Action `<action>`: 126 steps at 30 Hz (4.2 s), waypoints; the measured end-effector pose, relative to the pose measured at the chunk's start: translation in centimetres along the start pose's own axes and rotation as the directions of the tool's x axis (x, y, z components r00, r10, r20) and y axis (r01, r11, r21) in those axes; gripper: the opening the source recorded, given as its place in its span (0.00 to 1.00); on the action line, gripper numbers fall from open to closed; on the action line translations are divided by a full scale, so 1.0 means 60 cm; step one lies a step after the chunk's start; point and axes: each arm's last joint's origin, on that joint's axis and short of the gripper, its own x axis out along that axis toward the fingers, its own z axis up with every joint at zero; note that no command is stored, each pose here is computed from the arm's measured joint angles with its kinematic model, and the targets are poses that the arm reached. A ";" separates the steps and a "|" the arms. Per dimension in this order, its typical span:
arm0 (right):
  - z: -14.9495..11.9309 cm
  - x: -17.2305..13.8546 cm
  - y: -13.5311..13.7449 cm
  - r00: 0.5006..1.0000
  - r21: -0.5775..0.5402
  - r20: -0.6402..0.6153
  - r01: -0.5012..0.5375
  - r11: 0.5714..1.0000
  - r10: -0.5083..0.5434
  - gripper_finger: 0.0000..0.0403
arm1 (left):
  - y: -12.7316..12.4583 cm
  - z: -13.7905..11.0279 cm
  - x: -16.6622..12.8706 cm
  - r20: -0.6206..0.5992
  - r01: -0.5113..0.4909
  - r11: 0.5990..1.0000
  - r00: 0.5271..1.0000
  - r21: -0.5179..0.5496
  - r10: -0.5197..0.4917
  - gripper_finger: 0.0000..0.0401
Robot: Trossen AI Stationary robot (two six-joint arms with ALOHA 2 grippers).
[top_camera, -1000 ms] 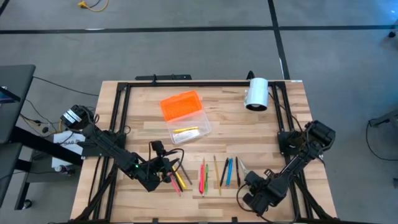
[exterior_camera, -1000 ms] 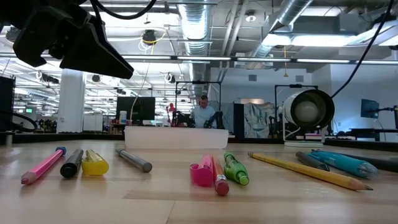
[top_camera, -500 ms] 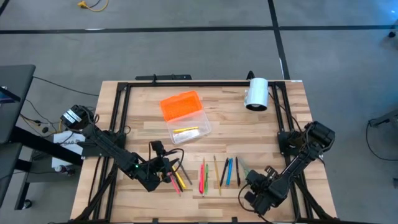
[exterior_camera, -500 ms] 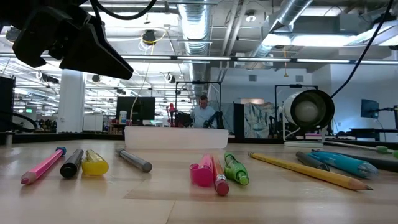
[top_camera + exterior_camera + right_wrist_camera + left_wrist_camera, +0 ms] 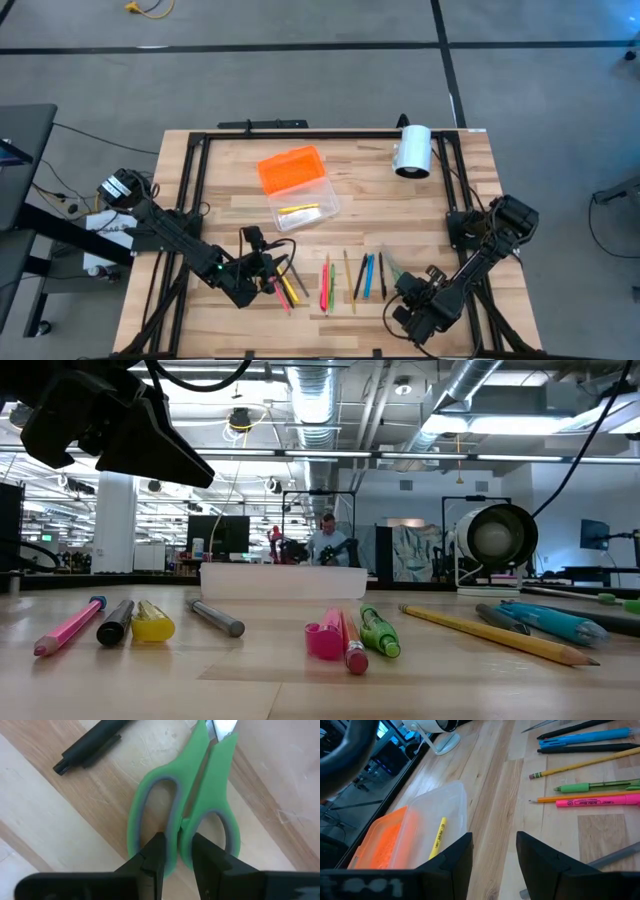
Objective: Pick & place school supplies into a supply box
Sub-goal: Put the green scissors into the supply box
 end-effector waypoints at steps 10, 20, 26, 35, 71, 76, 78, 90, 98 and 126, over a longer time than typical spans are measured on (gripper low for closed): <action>0.000 -0.002 -0.003 1.000 0.024 0.001 0.010 1.000 -0.010 0.17 | 0.000 0.000 0.000 0.000 0.000 1.000 1.000 -0.001 0.000 0.36; 0.009 -0.013 -0.013 0.996 0.028 0.089 0.010 1.000 -0.013 0.17 | 0.000 0.000 0.000 0.000 0.000 1.000 1.000 0.000 0.000 0.36; 0.010 -0.014 -0.017 0.994 0.023 0.100 0.029 0.999 -0.032 0.17 | 0.000 0.000 0.000 0.000 0.000 1.000 1.000 0.000 0.000 0.36; 0.020 -0.014 -0.021 0.992 0.001 0.113 0.062 0.998 -0.062 0.16 | 0.000 0.000 0.000 0.000 -0.001 1.000 1.000 0.000 0.001 0.36; 0.332 -0.035 -0.046 0.902 -0.415 0.414 0.308 0.856 -0.124 0.16 | 0.007 -0.019 -0.003 -0.062 -0.047 0.998 0.997 -0.049 0.044 0.36; 0.386 -0.025 -0.062 0.884 -0.452 0.459 0.323 0.832 -0.094 0.16 | 0.000 -0.025 -0.017 -0.061 -0.026 0.998 0.998 -0.052 0.023 0.36; 0.405 -0.022 -0.070 0.877 -0.484 0.474 0.337 0.808 -0.082 0.16 | -0.005 -0.027 -0.025 -0.049 -0.018 0.999 0.999 -0.047 0.015 0.36; 0.489 -0.003 -0.110 0.863 -0.674 0.501 0.348 0.651 0.058 0.16 | -0.024 -0.038 -0.068 0.042 -0.018 0.999 0.999 -0.027 0.019 0.36; 0.511 0.020 -0.132 0.887 -0.772 0.445 0.312 0.554 0.120 0.16 | -0.026 -0.040 -0.074 0.050 -0.015 1.000 0.999 -0.028 0.017 0.36; 0.531 0.093 -0.120 0.901 -0.849 0.400 0.295 0.438 0.167 0.16 | -0.020 -0.046 -0.074 0.043 -0.047 0.999 0.998 -0.019 0.047 0.36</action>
